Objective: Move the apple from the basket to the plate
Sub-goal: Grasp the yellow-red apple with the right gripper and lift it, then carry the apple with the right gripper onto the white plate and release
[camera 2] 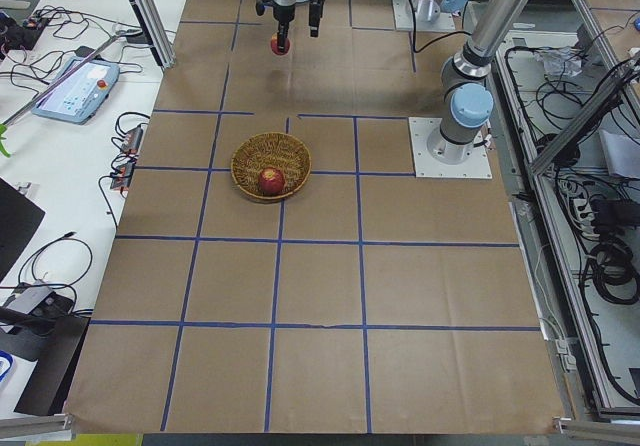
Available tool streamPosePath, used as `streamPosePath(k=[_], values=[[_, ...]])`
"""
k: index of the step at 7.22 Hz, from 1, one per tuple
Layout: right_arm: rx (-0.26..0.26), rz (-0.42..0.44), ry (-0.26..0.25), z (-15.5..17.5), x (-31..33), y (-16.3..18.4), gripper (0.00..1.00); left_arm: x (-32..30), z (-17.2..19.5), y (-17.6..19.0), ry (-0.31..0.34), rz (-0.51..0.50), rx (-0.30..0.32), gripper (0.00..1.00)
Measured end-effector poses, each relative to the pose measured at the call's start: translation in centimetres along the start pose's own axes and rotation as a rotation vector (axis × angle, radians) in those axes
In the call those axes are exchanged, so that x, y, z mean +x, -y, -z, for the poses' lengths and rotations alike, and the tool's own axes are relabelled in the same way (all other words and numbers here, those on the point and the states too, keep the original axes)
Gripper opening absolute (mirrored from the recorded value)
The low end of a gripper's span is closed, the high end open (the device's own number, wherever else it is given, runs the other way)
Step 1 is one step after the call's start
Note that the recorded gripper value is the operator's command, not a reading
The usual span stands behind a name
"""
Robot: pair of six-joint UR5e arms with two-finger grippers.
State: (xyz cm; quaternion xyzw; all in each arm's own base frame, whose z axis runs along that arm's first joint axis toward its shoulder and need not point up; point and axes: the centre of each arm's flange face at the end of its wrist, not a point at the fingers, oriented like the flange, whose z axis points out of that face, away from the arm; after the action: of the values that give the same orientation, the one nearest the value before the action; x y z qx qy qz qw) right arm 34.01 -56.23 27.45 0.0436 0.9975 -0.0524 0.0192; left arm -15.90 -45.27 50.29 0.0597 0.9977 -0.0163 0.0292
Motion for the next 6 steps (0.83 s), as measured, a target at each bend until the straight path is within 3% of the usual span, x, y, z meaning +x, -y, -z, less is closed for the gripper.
streamPosePath(k=[3,6], values=[[-0.047,0.065,-0.032,8.9,11.8,1.1,0.57,0.0,-0.3,-0.2,-0.002,0.0,-0.025,0.99],[-0.059,0.129,-0.045,11.4,28.0,2.0,0.57,0.0,-0.4,-0.3,-0.005,0.0,-0.034,0.99]])
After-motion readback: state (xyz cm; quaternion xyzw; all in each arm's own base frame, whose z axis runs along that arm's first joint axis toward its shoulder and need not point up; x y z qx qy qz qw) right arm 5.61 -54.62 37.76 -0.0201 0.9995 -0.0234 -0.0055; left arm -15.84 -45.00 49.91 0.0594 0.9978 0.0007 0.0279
